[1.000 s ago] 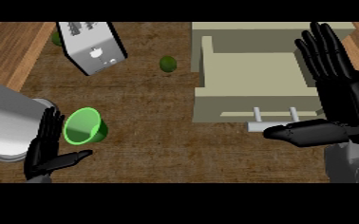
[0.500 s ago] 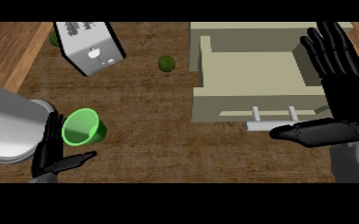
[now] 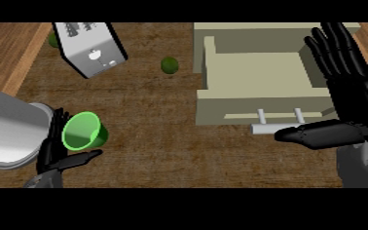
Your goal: Pick up the cup, place it into the drawer and close the drawer
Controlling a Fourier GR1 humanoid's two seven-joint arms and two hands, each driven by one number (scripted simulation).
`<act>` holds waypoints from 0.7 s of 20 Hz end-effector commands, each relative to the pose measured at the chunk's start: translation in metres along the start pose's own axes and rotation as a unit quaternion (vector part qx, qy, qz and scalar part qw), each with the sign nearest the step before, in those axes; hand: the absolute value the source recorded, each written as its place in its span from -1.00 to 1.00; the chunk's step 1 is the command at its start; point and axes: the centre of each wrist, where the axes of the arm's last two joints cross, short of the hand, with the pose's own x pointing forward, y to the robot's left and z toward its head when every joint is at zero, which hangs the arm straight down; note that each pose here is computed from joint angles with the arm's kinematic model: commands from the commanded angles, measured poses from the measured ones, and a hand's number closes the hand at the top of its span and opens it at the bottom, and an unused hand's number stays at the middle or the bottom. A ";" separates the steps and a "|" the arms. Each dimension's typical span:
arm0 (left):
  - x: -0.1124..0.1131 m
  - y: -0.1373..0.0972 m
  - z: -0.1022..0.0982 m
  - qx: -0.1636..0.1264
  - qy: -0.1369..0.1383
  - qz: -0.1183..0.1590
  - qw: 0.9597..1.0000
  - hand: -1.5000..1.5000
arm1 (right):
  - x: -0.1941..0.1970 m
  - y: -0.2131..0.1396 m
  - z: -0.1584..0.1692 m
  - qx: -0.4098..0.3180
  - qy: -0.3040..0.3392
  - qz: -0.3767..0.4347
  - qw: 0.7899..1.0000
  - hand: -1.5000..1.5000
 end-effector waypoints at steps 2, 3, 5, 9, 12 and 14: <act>-0.009 -0.015 0.006 -0.013 -0.038 0.024 0.999 -1.00 | 0.004 -0.009 0.002 -0.004 0.006 0.002 1.000 -1.00; 0.000 -0.013 -0.009 -0.027 -0.027 0.033 0.999 -1.00 | 0.006 -0.001 0.006 -0.007 -0.004 0.012 1.000 -1.00; -0.010 -0.026 0.004 -0.025 -0.023 0.048 0.998 -1.00 | 0.008 -0.004 -0.004 -0.002 0.001 0.000 1.000 -1.00; -0.006 -0.035 -0.007 -0.073 -0.033 0.105 0.991 1.00 | 0.004 -0.008 -0.004 -0.004 0.007 0.004 1.000 -1.00; -0.014 -0.034 0.011 -0.060 -0.089 0.068 0.992 1.00 | 0.010 -0.010 0.003 -0.004 0.005 0.012 1.000 -1.00; 0.000 -0.041 -0.016 -0.030 -0.127 0.026 0.991 1.00 | 0.003 -0.005 0.007 -0.006 0.003 0.013 1.000 -1.00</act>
